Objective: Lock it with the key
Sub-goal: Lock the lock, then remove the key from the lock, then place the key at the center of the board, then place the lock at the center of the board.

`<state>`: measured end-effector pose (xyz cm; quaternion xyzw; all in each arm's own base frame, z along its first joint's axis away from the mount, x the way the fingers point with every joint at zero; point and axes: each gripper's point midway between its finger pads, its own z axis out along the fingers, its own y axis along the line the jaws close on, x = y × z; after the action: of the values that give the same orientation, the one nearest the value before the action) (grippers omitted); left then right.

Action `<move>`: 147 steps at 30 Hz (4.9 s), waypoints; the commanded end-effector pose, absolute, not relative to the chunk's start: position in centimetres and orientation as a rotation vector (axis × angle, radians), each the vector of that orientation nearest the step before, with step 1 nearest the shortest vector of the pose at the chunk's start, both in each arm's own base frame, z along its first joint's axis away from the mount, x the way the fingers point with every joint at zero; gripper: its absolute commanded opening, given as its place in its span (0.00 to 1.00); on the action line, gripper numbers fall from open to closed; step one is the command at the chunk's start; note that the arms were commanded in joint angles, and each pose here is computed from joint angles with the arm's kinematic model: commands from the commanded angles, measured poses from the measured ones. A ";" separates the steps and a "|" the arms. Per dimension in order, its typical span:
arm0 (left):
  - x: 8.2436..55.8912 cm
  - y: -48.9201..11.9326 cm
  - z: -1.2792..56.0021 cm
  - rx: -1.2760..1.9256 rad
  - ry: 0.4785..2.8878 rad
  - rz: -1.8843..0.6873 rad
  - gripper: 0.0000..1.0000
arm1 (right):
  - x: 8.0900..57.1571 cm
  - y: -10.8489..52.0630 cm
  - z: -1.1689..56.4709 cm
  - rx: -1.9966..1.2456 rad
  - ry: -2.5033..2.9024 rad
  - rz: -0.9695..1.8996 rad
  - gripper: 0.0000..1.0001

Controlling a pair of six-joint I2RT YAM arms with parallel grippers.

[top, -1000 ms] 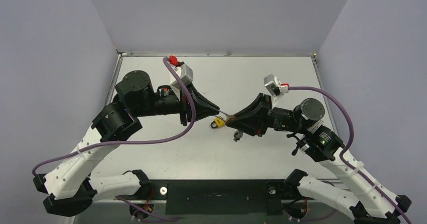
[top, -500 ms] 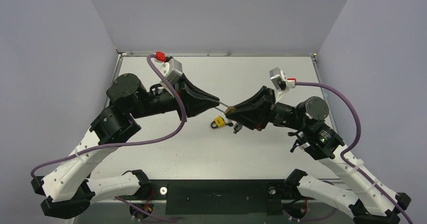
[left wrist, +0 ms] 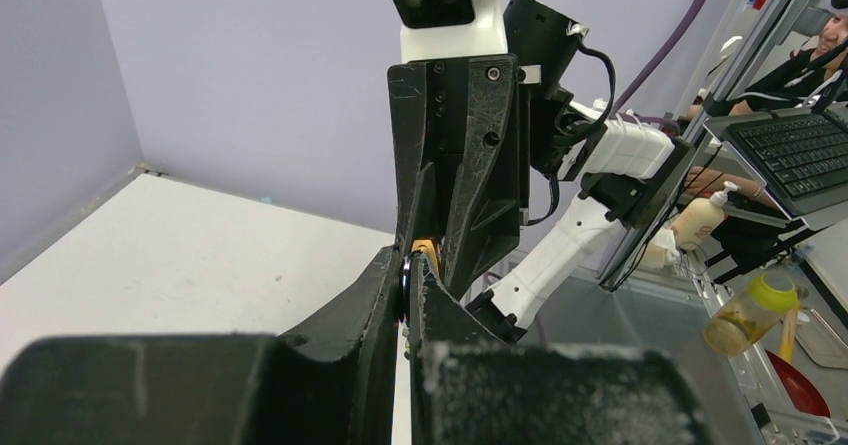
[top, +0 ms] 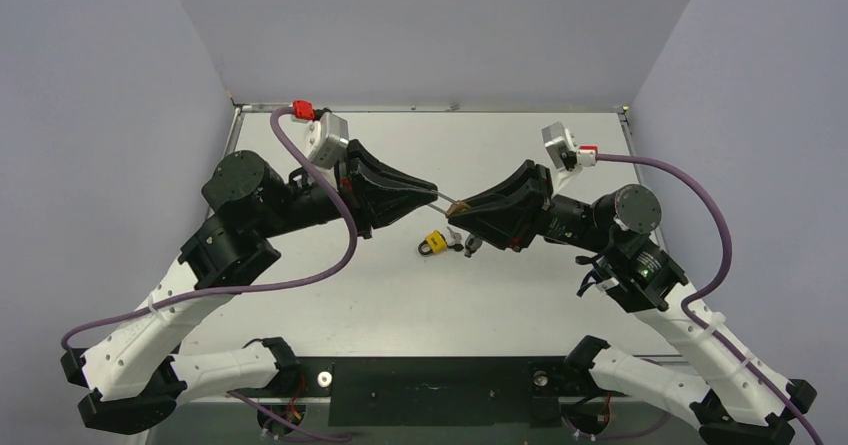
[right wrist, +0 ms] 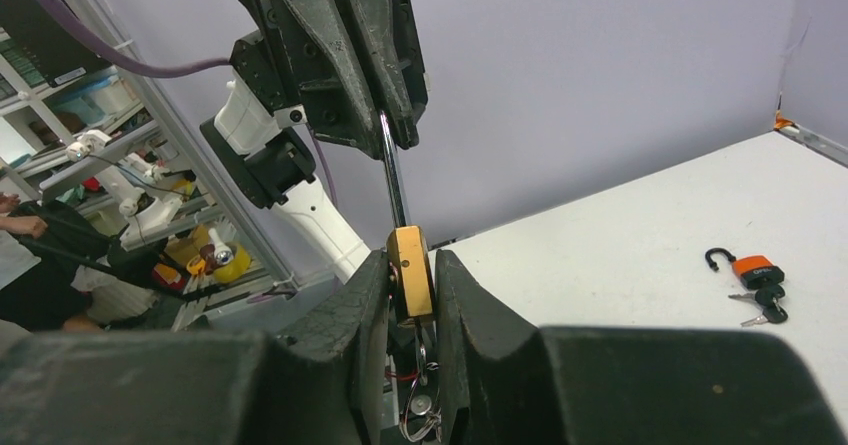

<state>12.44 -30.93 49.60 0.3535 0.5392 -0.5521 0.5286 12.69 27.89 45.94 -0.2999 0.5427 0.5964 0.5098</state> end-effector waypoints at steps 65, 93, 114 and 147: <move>17.7 -29.0 49.5 0.674 1.579 -1.320 0.00 | 16.6 27.4 40.8 -0.798 1.264 1.299 0.45; 20.7 -28.0 51.2 0.583 1.474 -1.286 0.00 | 19.5 23.6 35.0 -0.576 1.459 1.116 0.00; 20.6 -52.3 20.7 0.526 2.021 -1.707 0.00 | 18.2 1.9 15.4 1.002 2.009 0.119 0.00; 23.1 -55.5 11.7 0.617 2.252 -1.473 0.48 | 19.1 0.6 7.9 1.210 2.063 0.037 0.63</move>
<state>19.82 -56.08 4.79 0.2012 0.8187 -0.5266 0.1093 17.30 0.10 4.91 0.4804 0.8106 -0.0154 0.3346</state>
